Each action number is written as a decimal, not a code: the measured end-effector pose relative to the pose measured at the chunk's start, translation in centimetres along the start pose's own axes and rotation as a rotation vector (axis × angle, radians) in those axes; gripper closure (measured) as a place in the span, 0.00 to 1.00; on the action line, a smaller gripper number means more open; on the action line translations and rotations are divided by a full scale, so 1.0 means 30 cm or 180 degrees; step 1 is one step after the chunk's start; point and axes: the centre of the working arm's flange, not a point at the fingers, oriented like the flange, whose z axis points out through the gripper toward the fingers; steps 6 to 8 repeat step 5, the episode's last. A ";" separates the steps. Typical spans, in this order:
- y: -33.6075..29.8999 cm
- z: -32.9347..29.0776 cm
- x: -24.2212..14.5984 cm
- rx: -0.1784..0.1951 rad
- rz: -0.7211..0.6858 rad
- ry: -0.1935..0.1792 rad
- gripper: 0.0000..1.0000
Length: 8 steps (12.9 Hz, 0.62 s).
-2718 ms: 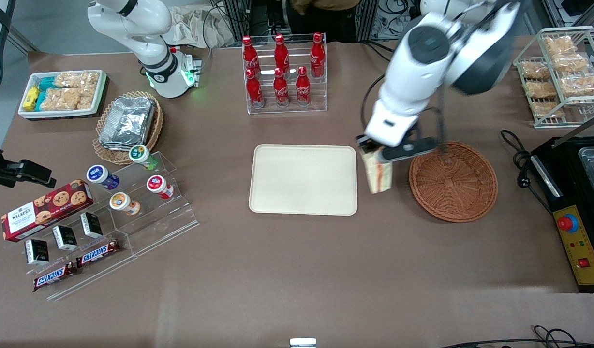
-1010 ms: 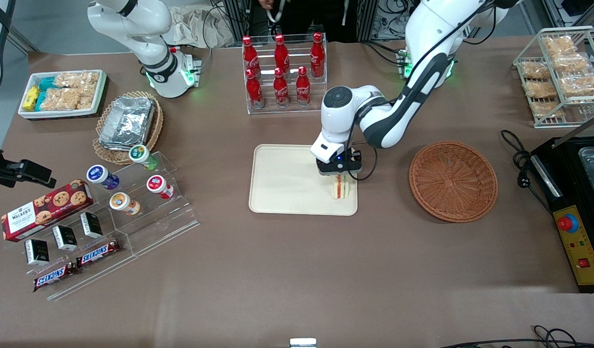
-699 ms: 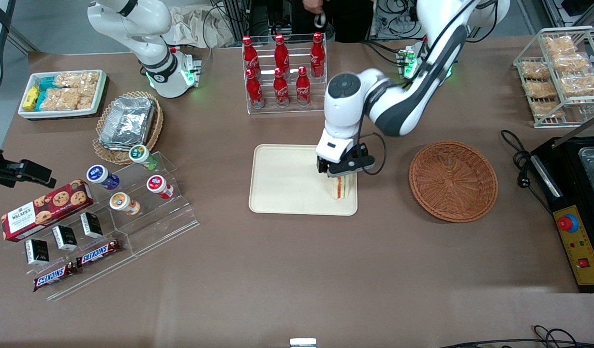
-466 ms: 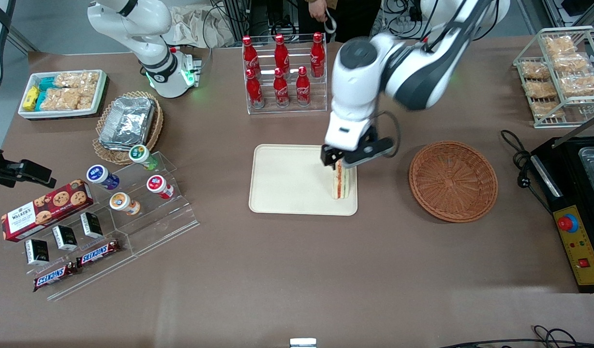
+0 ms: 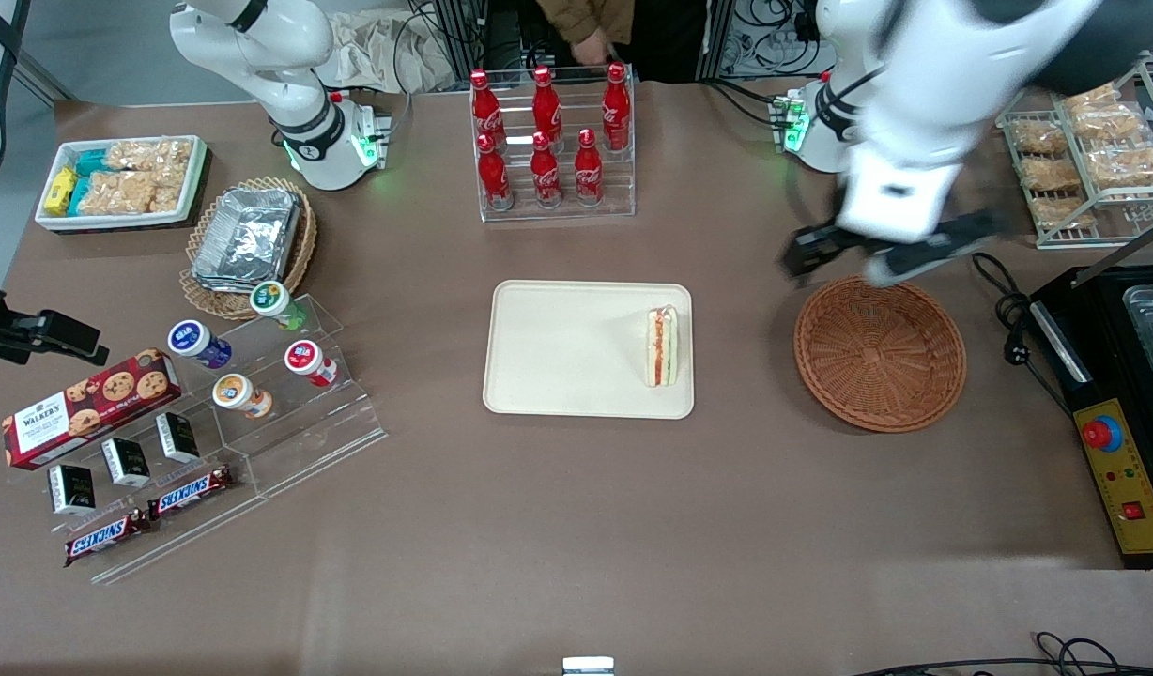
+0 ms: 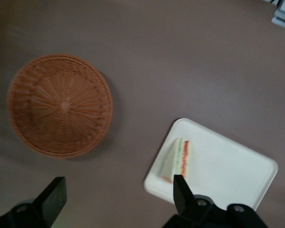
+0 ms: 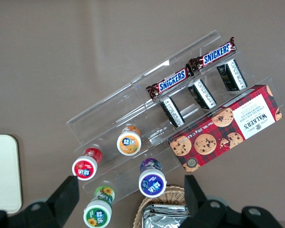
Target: Place sandwich from basket to tray
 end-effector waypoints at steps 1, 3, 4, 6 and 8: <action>-0.117 -0.042 0.029 0.0029 0.0226 -0.0076 0.00; -0.320 -0.111 0.076 0.0010 0.0560 -0.0182 0.00; -0.385 -0.142 0.089 -0.0005 0.0685 -0.0213 0.00; -0.420 -0.172 0.096 -0.0018 0.0793 -0.0221 0.00; -0.420 -0.172 0.096 -0.0018 0.0793 -0.0221 0.00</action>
